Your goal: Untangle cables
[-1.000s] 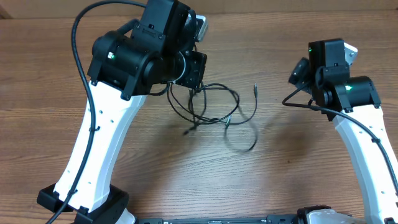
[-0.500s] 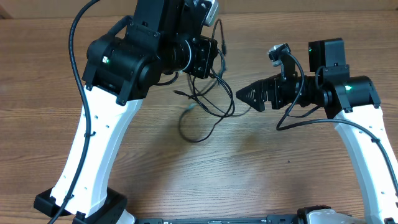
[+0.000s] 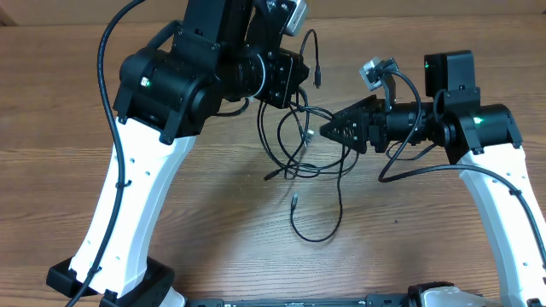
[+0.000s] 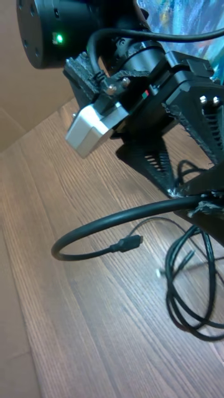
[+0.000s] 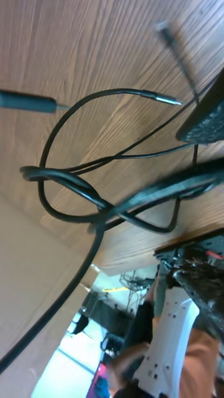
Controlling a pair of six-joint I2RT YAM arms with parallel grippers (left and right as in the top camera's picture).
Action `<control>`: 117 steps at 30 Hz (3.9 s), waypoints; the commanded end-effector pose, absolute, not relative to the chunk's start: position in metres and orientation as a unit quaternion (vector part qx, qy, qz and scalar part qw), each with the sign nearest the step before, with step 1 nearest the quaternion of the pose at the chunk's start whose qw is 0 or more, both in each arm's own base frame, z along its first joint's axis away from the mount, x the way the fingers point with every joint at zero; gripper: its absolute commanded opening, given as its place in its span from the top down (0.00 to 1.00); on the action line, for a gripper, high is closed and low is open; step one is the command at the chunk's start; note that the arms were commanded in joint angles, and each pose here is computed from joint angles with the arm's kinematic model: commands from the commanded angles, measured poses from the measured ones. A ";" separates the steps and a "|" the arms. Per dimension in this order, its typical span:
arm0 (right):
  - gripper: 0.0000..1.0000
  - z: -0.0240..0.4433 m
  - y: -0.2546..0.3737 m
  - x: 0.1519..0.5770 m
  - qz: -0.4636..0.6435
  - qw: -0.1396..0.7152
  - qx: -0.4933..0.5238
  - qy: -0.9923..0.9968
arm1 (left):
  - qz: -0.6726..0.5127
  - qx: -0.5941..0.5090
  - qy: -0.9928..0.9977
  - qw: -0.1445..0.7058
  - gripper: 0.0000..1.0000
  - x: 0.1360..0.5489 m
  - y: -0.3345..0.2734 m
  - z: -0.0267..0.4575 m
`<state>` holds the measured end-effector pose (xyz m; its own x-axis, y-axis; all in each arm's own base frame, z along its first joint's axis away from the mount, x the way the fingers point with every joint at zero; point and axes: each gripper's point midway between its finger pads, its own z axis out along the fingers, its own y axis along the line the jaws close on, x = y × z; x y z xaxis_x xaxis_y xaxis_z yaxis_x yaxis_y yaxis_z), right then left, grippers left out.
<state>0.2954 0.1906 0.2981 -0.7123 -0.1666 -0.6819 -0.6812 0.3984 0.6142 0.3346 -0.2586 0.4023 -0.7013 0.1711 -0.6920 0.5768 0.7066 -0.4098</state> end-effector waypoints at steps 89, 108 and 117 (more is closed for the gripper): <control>0.96 0.319 0.062 0.344 0.441 0.373 -0.111 0.808 | -0.123 -0.314 0.863 0.376 0.96 0.375 0.036 0.401; 0.60 0.243 0.080 0.343 0.219 0.282 -0.116 0.927 | -0.131 -0.068 0.933 0.327 0.17 0.369 -0.047 0.378; 0.30 0.225 0.041 0.342 0.118 0.257 -0.044 0.958 | -0.125 0.046 0.974 0.184 0.19 0.366 -0.125 0.302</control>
<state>0.3366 0.0555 0.2181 -0.8718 -0.0534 -0.4870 -0.2066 0.9414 0.2665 0.3637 -0.0996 0.3307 -0.8919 -0.0552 -0.4488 0.0632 0.9676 -0.2446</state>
